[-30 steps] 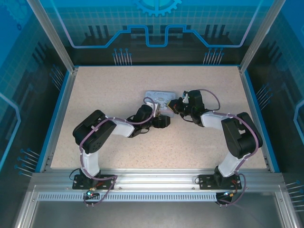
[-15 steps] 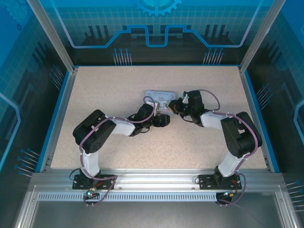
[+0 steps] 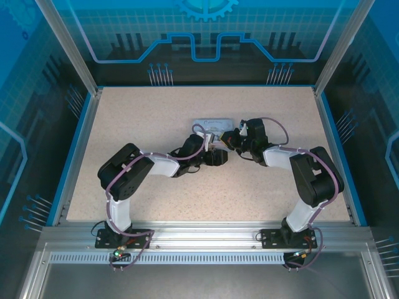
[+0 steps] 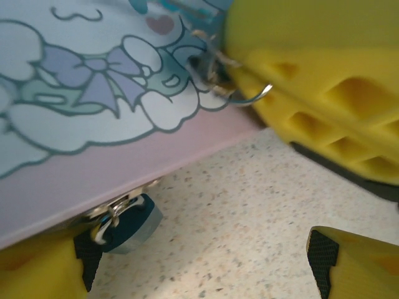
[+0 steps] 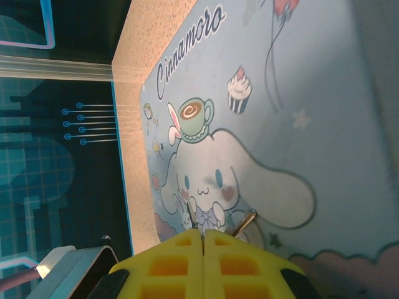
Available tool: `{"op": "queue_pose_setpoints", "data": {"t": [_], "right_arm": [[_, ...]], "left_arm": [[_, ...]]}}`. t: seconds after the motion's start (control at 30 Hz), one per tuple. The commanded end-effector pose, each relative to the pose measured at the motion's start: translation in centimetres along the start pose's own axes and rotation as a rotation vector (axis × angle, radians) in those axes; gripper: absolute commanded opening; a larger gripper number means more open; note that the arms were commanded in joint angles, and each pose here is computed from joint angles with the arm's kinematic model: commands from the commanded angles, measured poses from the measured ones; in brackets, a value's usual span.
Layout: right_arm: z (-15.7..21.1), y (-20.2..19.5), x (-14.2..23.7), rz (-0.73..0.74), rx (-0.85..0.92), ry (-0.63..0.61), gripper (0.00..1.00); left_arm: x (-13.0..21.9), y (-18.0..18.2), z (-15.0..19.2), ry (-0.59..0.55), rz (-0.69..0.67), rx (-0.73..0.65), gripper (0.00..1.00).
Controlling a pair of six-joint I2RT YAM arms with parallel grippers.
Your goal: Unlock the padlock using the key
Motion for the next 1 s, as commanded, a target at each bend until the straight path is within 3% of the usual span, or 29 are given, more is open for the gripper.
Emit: {"op": "queue_pose_setpoints", "data": {"t": [0.0, 0.3, 0.5, 0.97], "right_arm": [[0.1, 0.3, -0.6, 0.002, 0.007, 0.007, 0.0], [0.0, 0.3, -0.6, -0.001, 0.01, 0.01, 0.0], [0.0, 0.1, -0.7, 0.001, 0.007, 0.012, 0.0], [0.1, -0.3, -1.3, 0.002, -0.004, 0.023, 0.0]], "left_arm": [[0.2, -1.3, -1.2, -0.034, 0.091, 0.06, 0.86], [-0.5, 0.0, -0.9, -0.03, 0.059, 0.097, 0.86], [-1.0, 1.3, -0.4, -0.001, -0.034, 0.068, 0.84], [-0.4, 2.2, -1.7, -0.081, -0.226, -0.178, 0.85]]}}
Point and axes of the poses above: each hand's point on the last joint's axis, 136 mm out from that joint toward the fingers, its own x axis back along the fingers, its own y axis along the line the jaws close on, z = x × y, the point moved 5 cm from there along x, back along the fingers, and after that the axes turned 12 degrees about x, right-handed, at the moved point
